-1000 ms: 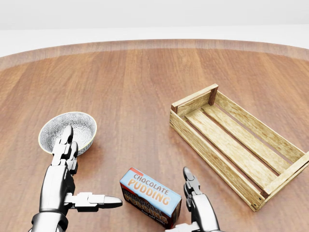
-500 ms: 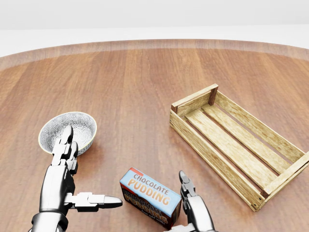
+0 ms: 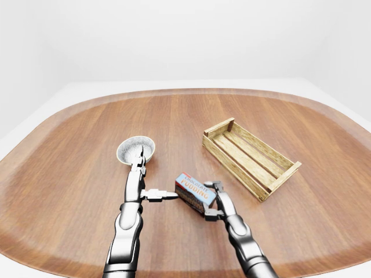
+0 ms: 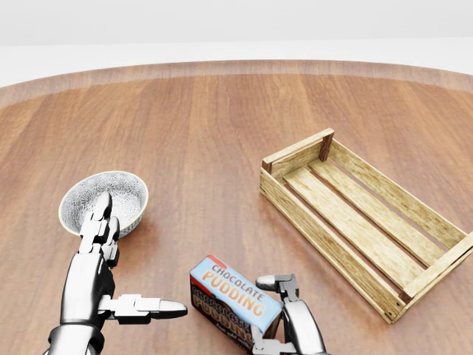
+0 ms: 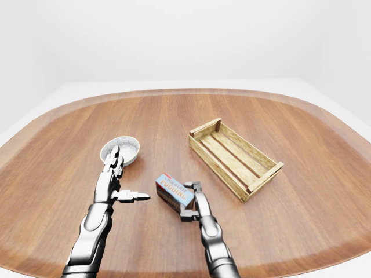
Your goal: Pick up the chocolate pudding and put it in the tray.
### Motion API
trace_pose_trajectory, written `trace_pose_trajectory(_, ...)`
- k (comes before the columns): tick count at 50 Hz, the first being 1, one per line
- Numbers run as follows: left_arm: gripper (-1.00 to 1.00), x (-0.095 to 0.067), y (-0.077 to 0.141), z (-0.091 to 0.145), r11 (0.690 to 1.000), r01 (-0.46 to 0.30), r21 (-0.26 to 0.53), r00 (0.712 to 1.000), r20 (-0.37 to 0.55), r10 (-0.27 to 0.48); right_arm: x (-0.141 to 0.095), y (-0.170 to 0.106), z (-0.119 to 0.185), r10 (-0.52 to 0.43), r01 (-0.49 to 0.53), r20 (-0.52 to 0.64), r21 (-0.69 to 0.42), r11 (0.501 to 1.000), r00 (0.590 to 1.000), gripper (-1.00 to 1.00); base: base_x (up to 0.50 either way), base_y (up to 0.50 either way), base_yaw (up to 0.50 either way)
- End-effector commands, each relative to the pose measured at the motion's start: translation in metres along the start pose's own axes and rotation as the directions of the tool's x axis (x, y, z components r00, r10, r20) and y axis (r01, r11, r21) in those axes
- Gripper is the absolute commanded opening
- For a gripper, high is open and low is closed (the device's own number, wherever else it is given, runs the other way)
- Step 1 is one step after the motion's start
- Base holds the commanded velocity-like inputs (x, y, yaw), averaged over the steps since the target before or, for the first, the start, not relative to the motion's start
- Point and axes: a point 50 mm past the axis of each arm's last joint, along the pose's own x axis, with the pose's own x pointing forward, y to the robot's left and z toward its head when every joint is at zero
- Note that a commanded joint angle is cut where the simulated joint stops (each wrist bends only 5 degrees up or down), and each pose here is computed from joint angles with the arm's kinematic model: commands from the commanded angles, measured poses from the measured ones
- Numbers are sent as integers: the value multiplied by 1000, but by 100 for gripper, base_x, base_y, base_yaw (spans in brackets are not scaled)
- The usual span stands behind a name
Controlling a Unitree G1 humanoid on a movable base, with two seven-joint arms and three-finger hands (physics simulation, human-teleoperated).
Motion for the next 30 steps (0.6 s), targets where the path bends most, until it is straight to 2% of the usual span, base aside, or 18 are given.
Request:
trace_pose_trajectory(1, 100, 0, 0, -1, 1000, 3, -6, 1000, -8, -3, -3, -1, 2, -2, 2, 14, -10, 1000, 1000, -100, 0, 0, 0)
trace_pose_trajectory(10, 100, 0, 0, -1, 1000, 2, -6, 1000, -7, -2, -12, -3, 31, -3, 3, 162, 0, 1000, 987, -100, 0, 0, 0)
trace_pose_trajectory(17, 100, 0, 0, -1, 1000, 3, -7, 1000, -8, -3, -26, -6, 63, -5, 5, 310, 0, 1000, 951, -100, 0, 0, 0)
trace_pose_trajectory(30, 100, 0, 0, -1, 1000, 2, -6, 1000, -7, -2, -26, -9, 75, -11, 13, 357, -3, 1000, 934, -100, 0, 0, 0)
